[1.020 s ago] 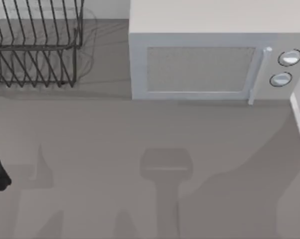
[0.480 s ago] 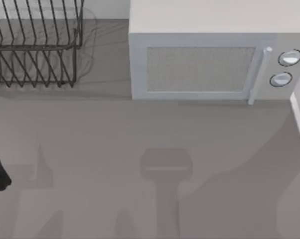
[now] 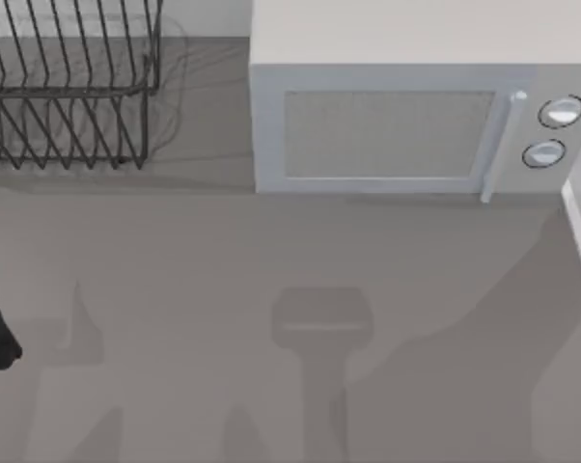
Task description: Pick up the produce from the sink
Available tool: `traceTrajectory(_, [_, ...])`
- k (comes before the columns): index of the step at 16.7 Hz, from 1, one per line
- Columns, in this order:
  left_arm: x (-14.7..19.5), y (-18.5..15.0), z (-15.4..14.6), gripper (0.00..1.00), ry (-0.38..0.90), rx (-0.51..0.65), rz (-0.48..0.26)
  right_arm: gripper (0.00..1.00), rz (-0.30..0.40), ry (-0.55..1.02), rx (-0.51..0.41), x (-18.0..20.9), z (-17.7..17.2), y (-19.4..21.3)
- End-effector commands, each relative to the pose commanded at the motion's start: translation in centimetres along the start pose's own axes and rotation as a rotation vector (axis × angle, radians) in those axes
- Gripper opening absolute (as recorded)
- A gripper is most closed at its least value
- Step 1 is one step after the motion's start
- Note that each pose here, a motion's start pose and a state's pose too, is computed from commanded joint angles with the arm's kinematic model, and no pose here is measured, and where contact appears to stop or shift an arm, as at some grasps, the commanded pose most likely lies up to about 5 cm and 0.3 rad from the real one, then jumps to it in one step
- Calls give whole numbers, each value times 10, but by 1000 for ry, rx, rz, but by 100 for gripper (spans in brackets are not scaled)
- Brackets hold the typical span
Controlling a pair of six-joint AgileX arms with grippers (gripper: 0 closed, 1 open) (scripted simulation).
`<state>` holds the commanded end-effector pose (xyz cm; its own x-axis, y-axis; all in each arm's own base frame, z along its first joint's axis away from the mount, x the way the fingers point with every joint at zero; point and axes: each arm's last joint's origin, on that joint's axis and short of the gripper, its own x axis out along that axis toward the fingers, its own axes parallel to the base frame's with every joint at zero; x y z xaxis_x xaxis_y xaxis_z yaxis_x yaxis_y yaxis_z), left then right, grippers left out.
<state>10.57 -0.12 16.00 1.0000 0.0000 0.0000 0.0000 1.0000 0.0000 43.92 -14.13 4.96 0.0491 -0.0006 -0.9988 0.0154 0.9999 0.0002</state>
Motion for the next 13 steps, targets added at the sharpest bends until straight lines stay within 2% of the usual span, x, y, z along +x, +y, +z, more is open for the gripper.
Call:
traceTrajectory(3, [0, 0, 0, 100, 0, 0, 0, 0, 0, 0, 0, -37, 16, -5])
traceTrajectory(6, [0, 0, 0, 100, 0, 0, 0, 0, 6, 19, 0, -95, 26, -8])
traceTrajectory(10, [0, 0, 0, 100, 0, 0, 0, 0, 8, 27, 1, -179, 19, -4])
traceTrajectory(13, [0, 0, 0, 100, 0, 0, 0, 0, 2, 7, 0, -222, 8, 1])
